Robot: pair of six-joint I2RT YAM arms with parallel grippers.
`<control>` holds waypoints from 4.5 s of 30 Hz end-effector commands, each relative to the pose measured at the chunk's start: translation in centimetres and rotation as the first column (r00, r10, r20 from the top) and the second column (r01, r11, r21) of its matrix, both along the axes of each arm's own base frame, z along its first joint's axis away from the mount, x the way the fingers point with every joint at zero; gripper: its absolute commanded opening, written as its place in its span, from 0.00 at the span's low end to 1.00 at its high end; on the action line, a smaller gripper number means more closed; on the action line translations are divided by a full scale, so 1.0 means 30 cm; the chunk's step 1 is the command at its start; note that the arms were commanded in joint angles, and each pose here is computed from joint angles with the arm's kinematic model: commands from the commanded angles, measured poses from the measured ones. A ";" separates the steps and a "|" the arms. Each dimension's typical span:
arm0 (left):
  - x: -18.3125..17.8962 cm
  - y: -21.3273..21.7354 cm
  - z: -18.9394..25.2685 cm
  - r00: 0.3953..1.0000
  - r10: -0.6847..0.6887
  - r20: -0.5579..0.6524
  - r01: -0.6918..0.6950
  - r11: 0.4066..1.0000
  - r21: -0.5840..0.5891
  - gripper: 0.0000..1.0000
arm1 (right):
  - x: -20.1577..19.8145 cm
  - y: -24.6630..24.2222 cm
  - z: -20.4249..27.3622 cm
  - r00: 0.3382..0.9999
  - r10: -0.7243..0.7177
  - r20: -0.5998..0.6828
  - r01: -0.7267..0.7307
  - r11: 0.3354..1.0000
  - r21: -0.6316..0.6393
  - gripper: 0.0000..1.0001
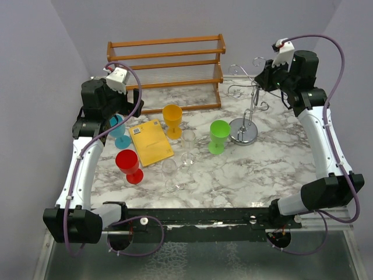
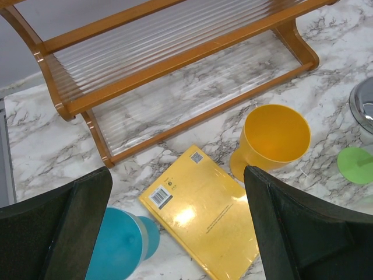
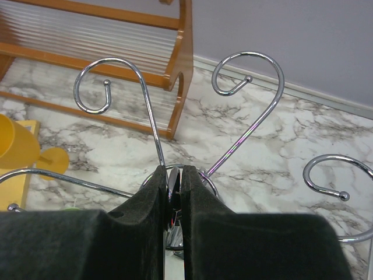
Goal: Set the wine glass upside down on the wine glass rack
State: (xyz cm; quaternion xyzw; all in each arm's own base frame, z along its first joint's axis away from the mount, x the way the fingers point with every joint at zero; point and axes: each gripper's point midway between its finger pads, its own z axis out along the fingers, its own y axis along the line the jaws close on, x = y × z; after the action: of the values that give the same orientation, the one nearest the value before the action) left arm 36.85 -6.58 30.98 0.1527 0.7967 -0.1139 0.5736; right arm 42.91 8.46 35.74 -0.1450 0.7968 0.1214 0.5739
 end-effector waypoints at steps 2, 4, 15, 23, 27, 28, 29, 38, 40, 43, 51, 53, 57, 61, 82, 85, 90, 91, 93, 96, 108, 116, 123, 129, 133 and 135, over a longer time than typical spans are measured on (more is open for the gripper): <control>-0.005 -0.033 0.002 0.998 -0.056 0.020 0.056 0.998 -0.011 0.99 | -0.017 0.123 0.221 0.975 0.089 0.205 -0.104 0.992 0.066 0.01; -0.006 -0.039 0.000 0.998 -0.066 0.020 0.067 0.998 -0.015 0.99 | -0.022 0.150 0.209 0.973 0.105 0.204 -0.120 0.991 0.064 0.01; -0.059 -0.261 -0.040 0.949 -0.312 -0.036 0.310 0.949 -0.055 0.99 | -0.022 0.195 0.097 0.978 0.150 0.147 -0.154 0.988 0.016 0.01; -0.075 -0.457 -0.013 0.877 -0.480 -0.037 0.475 0.875 -0.095 0.95 | -0.034 0.194 0.062 0.978 0.169 0.121 -0.168 0.986 -0.011 0.30; -0.093 -0.573 -0.002 0.838 -0.544 -0.041 0.537 0.836 -0.111 0.94 | -0.040 0.187 0.086 0.977 0.162 0.139 -0.161 0.987 -0.018 0.44; -0.093 -0.598 0.010 0.830 -0.557 -0.035 0.550 0.827 -0.117 0.94 | -0.042 0.185 0.089 0.977 0.160 0.141 -0.159 0.987 -0.019 0.48; -0.093 -0.624 0.010 0.822 -0.569 -0.035 0.561 0.819 -0.122 0.93 | -0.044 0.184 0.095 0.977 0.159 0.145 -0.158 0.987 -0.019 0.52; -0.166 -0.861 -0.058 0.685 -0.727 -0.044 0.723 0.686 -0.080 0.82 | -0.100 0.128 0.158 0.972 0.105 0.211 -0.095 0.994 -0.058 0.79; -0.208 -0.899 -0.071 0.628 -0.777 -0.047 0.776 0.630 -0.038 0.80 | -0.123 0.113 0.176 0.966 0.096 0.238 -0.081 0.994 -0.072 0.82; -0.292 -0.940 -0.101 0.505 -0.861 -0.060 0.863 0.502 0.053 0.77 | -0.159 0.088 0.201 0.958 0.081 0.276 -0.059 0.994 -0.089 0.84; -0.448 -1.009 -0.225 0.205 -0.968 -0.147 0.946 0.157 0.282 0.71 | -0.221 0.039 0.222 0.948 0.061 0.314 -0.031 0.995 -0.098 0.86; -0.460 -1.024 -0.245 0.155 -0.974 -0.163 0.942 0.096 0.321 0.68 | -0.231 0.028 0.220 0.947 0.057 0.316 -0.028 0.995 -0.095 0.86; -0.448 -1.050 -0.267 0.136 -0.974 -0.183 0.923 0.058 0.379 0.65 | -0.240 0.002 0.211 0.949 0.049 0.312 -0.023 0.996 -0.085 0.86; -0.413 -1.073 -0.319 0.147 -0.965 -0.215 0.909 0.046 0.415 0.65 | -0.245 -0.014 0.194 0.952 0.052 0.302 -0.030 0.997 -0.077 0.86; -0.340 -1.079 -0.467 0.153 -0.905 -0.397 0.921 -0.015 0.390 0.49 | -0.246 -0.065 0.168 0.956 0.040 0.290 -0.017 0.996 -0.082 0.86; -0.347 -1.062 -0.482 0.146 -0.891 -0.430 0.927 -0.028 0.374 0.41 | -0.241 -0.063 0.159 0.958 0.046 0.283 -0.024 0.997 -0.080 0.86; -0.364 -1.042 -0.506 0.131 -0.870 -0.475 0.938 -0.047 0.345 0.28 | -0.236 -0.060 0.151 0.959 0.053 0.278 -0.033 0.997 -0.076 0.86; -0.370 -1.041 -0.512 0.126 -0.868 -0.481 0.939 -0.052 0.341 0.26 | -0.235 -0.061 0.147 0.960 0.053 0.276 -0.032 0.997 -0.077 0.86; -0.376 -1.039 -0.521 0.120 -0.862 -0.493 0.938 -0.065 0.342 0.22 | -0.236 -0.061 0.146 0.960 0.052 0.277 -0.032 0.997 -0.076 0.86; -0.382 -1.039 -0.522 0.117 -0.855 -0.506 0.936 -0.075 0.344 0.14 | -0.242 -0.064 0.149 0.958 0.052 0.280 -0.031 0.996 -0.078 0.87; -0.629 -1.001 -0.362 -0.126 -0.888 -0.442 0.915 -0.276 0.294 0.00 | -0.249 -0.045 0.177 0.954 0.078 0.288 -0.061 0.996 -0.067 0.87; -0.755 -0.968 -0.039 -0.125 -0.970 -0.208 0.923 -0.191 0.335 0.00 | -0.257 0.001 0.196 0.947 0.169 0.272 -0.154 0.985 -0.078 0.85; -0.792 -0.926 0.197 0.006 -0.998 -0.057 0.942 -0.014 0.336 0.00 | -0.311 0.060 0.294 0.931 0.234 0.281 -0.244 0.970 0.001 0.85; -0.754 -0.853 0.431 0.169 -0.978 0.123 0.927 0.200 0.318 0.00 | -0.340 0.125 0.345 0.916 0.313 0.252 -0.346 0.933 0.100 0.82; -0.660 -0.776 0.566 0.317 -0.919 0.234 0.901 0.369 0.227 0.00 | -0.355 0.159 0.370 0.902 0.358 0.242 -0.399 0.905 0.146 0.80; -0.626 -0.738 0.641 0.372 -0.882 0.288 0.875 0.437 0.208 0.00 | -0.359 0.174 0.381 0.894 0.379 0.239 -0.422 0.892 0.164 0.78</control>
State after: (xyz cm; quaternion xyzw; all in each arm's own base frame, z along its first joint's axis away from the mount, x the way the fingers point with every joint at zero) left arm 17.28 -30.48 43.86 0.6504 0.4772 -0.3371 0.4854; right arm 33.32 12.08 46.66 -0.2496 0.6710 0.2453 0.6536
